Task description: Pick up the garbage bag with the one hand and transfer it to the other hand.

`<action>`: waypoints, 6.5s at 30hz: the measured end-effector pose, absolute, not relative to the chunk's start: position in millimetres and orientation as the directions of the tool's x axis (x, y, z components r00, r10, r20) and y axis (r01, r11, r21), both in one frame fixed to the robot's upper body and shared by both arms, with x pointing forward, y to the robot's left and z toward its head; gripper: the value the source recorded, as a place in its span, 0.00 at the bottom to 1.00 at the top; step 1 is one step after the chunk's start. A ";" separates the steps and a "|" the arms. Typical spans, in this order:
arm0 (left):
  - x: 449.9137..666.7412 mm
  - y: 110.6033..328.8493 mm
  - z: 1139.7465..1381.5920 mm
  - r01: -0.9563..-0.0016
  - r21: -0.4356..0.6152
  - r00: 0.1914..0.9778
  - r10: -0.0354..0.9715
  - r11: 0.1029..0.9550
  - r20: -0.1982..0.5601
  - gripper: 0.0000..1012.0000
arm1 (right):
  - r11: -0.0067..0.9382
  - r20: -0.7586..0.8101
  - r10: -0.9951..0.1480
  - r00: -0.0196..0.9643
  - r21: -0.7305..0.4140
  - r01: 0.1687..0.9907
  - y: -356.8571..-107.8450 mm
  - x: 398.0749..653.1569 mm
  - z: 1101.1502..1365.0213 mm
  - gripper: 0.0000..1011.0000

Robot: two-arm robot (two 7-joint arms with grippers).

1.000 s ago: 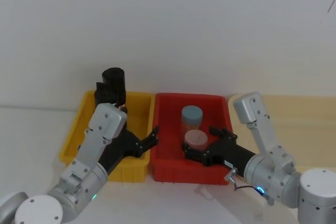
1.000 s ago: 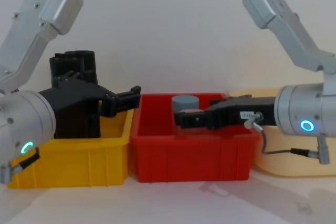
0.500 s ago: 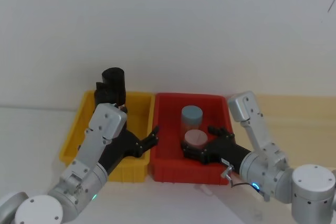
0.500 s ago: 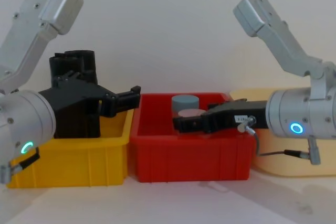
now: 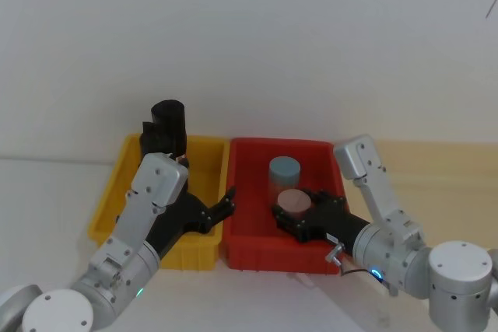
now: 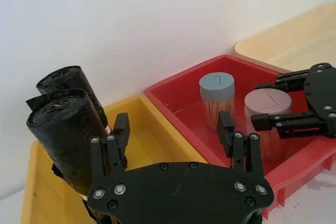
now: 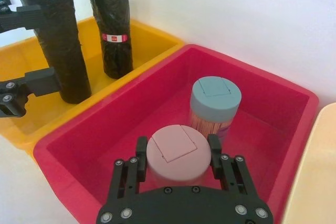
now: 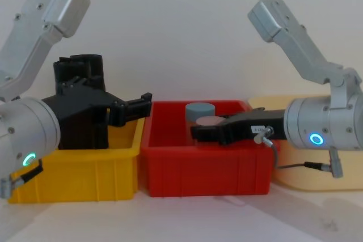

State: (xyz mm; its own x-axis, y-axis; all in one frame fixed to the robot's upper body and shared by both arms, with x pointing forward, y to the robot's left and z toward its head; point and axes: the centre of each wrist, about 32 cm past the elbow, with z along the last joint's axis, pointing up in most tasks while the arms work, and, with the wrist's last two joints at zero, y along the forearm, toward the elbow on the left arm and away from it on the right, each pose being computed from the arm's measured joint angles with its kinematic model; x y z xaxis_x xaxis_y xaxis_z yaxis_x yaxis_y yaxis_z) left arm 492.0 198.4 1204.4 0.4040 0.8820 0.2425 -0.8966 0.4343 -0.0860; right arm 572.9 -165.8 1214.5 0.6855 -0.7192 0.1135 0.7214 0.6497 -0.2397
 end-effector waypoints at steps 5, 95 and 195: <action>492.0 198.4 1204.4 -0.897 -0.086 0.404 0.882 0.434 0.243 0.99 | 0.649 0.114 -0.720 0.685 -0.240 0.722 -165.6 573.2 1214.3 0.66; 492.0 198.4 1204.4 -0.897 -0.086 0.404 0.882 0.434 0.242 0.99 | 0.345 0.131 -0.922 0.365 -0.157 0.926 -266.5 573.4 1237.4 0.99; 548.3 254.3 1246.2 -0.903 0.097 0.429 0.891 0.419 0.150 0.95 | 0.345 0.111 -0.927 0.358 -0.123 0.931 -270.5 555.4 1237.9 0.99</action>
